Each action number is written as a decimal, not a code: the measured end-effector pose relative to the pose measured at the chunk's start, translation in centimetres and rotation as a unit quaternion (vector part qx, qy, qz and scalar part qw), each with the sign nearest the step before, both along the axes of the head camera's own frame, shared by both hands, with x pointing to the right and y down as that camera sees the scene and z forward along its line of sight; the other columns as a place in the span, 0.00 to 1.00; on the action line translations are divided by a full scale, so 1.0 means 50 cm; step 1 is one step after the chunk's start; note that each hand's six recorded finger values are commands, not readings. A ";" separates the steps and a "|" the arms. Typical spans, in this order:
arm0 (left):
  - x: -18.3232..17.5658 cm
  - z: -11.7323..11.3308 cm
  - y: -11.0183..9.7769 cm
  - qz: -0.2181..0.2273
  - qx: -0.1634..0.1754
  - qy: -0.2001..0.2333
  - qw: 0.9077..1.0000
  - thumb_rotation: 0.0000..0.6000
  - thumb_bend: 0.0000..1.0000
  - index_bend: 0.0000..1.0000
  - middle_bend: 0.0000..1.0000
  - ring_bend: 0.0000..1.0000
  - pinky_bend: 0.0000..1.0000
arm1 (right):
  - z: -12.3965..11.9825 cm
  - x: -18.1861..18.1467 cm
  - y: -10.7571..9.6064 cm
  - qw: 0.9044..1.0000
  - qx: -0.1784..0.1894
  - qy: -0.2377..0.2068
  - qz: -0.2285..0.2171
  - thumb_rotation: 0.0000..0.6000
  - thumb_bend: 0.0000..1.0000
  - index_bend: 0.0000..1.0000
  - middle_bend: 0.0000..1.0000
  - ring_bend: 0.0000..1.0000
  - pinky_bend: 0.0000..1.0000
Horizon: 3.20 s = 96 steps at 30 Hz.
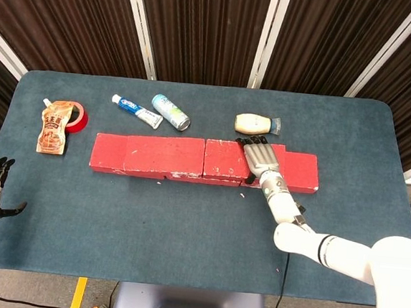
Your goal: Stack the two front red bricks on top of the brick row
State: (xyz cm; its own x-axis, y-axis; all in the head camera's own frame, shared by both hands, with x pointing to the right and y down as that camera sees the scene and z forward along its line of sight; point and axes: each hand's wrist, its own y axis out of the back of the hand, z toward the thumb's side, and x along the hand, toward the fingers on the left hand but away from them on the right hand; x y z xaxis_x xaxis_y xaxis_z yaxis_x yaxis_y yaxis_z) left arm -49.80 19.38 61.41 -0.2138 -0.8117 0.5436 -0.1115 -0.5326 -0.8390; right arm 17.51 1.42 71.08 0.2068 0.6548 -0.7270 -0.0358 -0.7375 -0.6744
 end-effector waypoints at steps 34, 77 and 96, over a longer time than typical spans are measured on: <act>-0.010 0.003 0.006 -0.005 -0.003 -0.003 1.000 1.00 0.22 0.00 0.00 0.00 0.00 | 0.000 -0.001 -0.001 1.000 -0.005 0.007 0.002 1.00 0.00 0.19 0.24 0.13 0.00; -0.015 0.014 0.017 -0.013 -0.011 -0.007 1.000 1.00 0.22 0.00 0.00 0.00 0.00 | -0.005 -0.005 0.001 1.000 -0.016 0.011 -0.001 1.00 0.00 0.12 0.18 0.10 0.00; -0.018 0.011 0.015 -0.015 -0.011 -0.012 1.000 1.00 0.22 0.00 0.00 0.00 0.00 | -0.035 -0.018 -0.002 1.000 -0.014 -0.017 0.005 1.00 0.00 0.11 0.15 0.07 0.00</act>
